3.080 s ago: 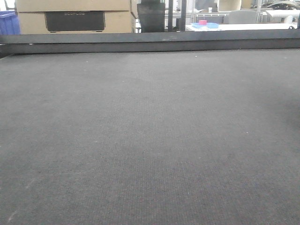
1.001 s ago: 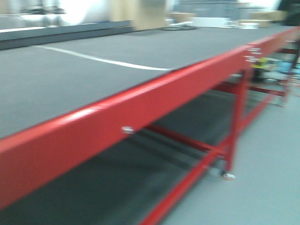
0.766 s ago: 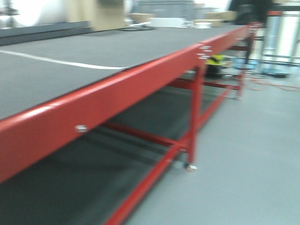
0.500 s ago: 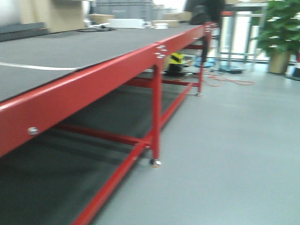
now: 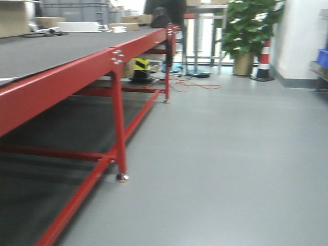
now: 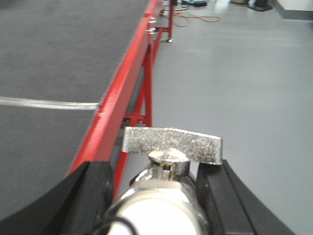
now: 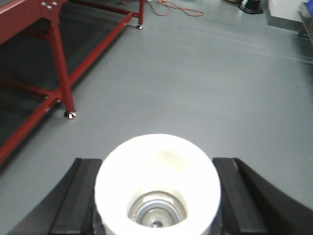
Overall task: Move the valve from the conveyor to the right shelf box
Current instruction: 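Drive the base to the steel shelf of blue boxes, holding both valves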
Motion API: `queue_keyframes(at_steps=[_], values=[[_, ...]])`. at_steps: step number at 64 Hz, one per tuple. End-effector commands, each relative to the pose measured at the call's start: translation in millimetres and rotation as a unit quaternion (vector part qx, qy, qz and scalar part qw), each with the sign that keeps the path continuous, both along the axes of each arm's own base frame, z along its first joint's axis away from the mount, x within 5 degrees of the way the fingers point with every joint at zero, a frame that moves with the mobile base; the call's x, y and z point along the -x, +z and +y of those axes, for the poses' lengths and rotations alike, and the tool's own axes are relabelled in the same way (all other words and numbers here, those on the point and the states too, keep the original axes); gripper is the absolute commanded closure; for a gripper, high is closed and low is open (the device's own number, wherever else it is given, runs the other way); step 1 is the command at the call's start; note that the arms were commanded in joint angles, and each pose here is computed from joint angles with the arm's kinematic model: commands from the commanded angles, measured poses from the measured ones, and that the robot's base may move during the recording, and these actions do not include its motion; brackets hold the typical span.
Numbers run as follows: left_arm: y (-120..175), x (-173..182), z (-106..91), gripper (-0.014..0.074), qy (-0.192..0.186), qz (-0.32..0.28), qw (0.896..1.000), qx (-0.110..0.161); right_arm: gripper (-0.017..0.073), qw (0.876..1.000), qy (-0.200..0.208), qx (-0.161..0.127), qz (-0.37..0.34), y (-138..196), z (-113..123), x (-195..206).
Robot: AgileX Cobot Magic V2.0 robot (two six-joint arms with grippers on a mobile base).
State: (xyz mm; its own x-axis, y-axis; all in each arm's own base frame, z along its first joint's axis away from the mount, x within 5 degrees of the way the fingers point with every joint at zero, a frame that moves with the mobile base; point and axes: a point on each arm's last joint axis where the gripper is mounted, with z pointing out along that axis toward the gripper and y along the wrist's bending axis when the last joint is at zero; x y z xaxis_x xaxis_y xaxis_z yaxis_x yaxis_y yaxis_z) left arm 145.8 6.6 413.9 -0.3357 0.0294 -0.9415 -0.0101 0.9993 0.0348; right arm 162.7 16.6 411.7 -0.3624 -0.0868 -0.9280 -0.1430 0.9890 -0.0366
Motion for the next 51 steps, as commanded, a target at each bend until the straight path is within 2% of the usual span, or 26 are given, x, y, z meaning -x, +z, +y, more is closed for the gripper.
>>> queue_keyframes(at_steps=[1, 51], values=[[8.9, 2.0, -0.9, 0.0704, 0.000, -0.038, 0.999, 0.004, 0.0713, 0.999, -0.002, 0.001, -0.052, 14.1, -0.9, 2.2], [8.9, 2.0, -0.9, 0.0704, 0.000, -0.038, 0.999, 0.004, 0.0713, 0.999, -0.002, 0.001, -0.052, 14.1, -0.9, 2.2]])
